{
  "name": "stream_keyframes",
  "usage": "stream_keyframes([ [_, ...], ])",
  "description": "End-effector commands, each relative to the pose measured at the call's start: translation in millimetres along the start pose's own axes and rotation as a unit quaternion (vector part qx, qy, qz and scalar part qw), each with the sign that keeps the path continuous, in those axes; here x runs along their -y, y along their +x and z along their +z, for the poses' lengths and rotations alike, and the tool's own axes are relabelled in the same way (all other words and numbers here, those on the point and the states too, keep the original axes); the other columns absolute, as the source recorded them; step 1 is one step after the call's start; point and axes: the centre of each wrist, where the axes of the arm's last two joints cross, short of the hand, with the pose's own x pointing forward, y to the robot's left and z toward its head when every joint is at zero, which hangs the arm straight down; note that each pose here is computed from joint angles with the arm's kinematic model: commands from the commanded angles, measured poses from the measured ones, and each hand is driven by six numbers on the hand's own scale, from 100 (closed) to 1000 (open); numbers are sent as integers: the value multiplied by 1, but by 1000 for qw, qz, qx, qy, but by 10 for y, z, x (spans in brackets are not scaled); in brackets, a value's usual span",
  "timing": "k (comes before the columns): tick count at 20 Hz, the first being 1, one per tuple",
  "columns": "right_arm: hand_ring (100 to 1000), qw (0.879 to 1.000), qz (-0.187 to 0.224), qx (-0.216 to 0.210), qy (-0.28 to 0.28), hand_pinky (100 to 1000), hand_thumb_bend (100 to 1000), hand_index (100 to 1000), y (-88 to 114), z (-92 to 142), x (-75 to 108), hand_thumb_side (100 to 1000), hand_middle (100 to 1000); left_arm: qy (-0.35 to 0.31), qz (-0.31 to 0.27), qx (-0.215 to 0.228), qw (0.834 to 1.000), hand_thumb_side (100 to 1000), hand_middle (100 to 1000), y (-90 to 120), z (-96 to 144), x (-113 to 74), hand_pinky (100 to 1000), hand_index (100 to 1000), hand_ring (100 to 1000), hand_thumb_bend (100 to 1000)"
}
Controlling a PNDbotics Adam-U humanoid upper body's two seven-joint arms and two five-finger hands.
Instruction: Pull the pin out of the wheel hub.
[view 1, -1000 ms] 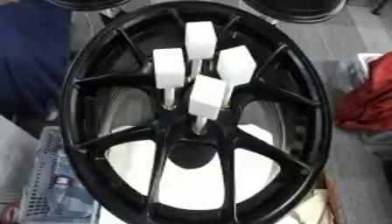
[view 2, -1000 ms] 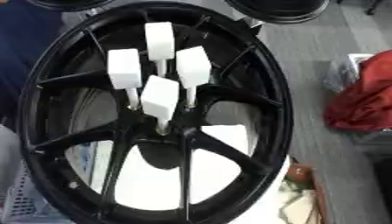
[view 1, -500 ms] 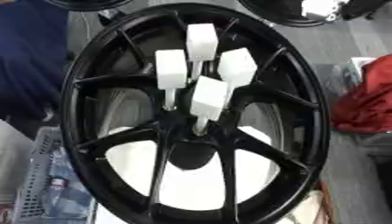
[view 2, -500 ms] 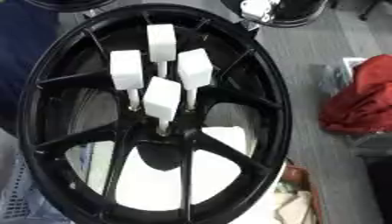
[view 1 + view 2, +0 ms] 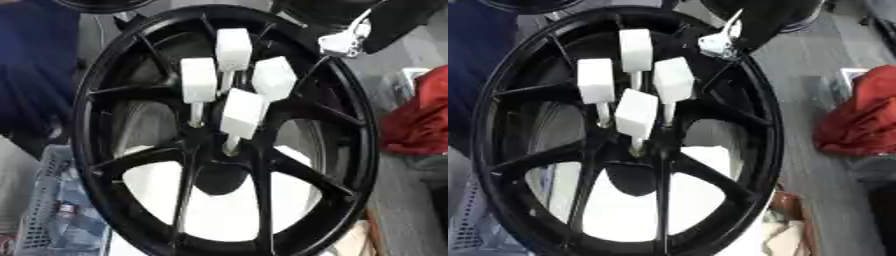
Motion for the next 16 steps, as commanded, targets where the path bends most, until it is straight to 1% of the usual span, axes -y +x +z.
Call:
stream_keyframes([
  [1, 881, 1000, 7, 3, 4, 880, 118, 860, 23, 55, 20, 488, 832, -6, -17, 21, 1000, 799, 818, 159, -44, -25, 737, 837, 783, 702],
  [6, 885, 1000, 2, -2, 13, 877, 156, 868, 46, 42, -24, 467, 839, -9, -16, 17, 1000, 801, 819, 145, -43, -6, 736, 837, 783, 697],
  [11, 896, 1000, -2, -20, 19, 875, 184, 881, -28, -4, -59, 443, 853, -10, -15, 15, 1000, 802, 820, 137, -46, 1, 737, 836, 784, 693],
  [16, 894, 999, -2, -38, 15, 873, 214, 883, -76, -2, -54, 413, 843, -9, -15, 14, 1000, 802, 820, 132, -45, 1, 737, 834, 784, 688],
])
